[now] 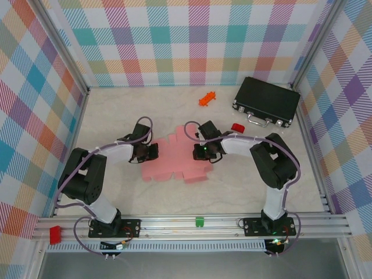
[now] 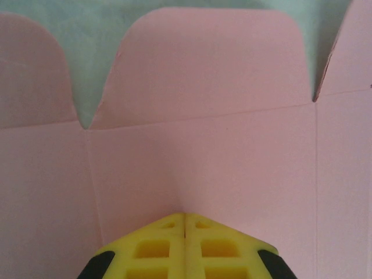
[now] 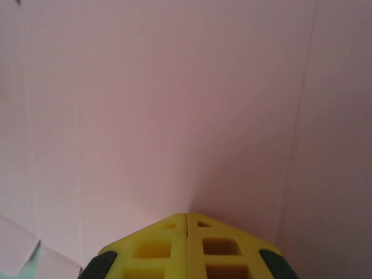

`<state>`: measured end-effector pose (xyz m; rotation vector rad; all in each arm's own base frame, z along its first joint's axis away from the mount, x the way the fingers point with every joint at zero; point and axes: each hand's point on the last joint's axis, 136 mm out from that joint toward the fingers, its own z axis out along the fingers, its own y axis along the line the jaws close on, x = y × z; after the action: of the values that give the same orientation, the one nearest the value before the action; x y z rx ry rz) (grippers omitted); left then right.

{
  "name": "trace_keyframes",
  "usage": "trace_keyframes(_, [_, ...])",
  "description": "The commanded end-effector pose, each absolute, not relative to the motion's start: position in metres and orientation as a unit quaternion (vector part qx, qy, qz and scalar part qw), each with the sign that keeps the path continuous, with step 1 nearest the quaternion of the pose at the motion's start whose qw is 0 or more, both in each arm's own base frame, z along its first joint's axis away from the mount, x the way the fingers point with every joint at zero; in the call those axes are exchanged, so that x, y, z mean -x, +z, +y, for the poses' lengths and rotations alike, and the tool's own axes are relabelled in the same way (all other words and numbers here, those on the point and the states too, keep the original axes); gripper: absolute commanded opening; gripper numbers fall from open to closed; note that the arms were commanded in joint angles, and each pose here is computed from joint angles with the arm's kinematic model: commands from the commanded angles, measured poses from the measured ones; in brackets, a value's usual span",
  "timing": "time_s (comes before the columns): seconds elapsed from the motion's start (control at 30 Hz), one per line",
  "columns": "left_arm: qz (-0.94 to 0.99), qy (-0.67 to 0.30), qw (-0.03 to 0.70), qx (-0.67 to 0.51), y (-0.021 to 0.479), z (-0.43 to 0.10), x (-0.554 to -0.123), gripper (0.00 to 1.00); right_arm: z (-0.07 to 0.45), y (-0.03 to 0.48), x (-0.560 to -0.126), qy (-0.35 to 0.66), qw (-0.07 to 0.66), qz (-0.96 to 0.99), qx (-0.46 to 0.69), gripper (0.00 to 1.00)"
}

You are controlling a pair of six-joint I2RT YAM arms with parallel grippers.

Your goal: Fold the paper box

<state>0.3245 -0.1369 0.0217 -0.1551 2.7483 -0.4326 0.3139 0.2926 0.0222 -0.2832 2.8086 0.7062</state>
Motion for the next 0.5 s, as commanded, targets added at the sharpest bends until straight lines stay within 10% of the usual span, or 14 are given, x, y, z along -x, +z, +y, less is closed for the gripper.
trace_keyframes(0.0, [0.981,-0.134,0.121,0.070,0.006,-0.131,-0.284,0.00,0.288,0.009,-0.319,0.203,0.107,0.968,0.099,0.01])
trace_keyframes(0.47, [0.964,-0.219,0.119,0.089,0.024,-0.170,-0.242,0.00,0.334,0.022,-0.388,0.192,0.135,0.961,0.145,0.03])
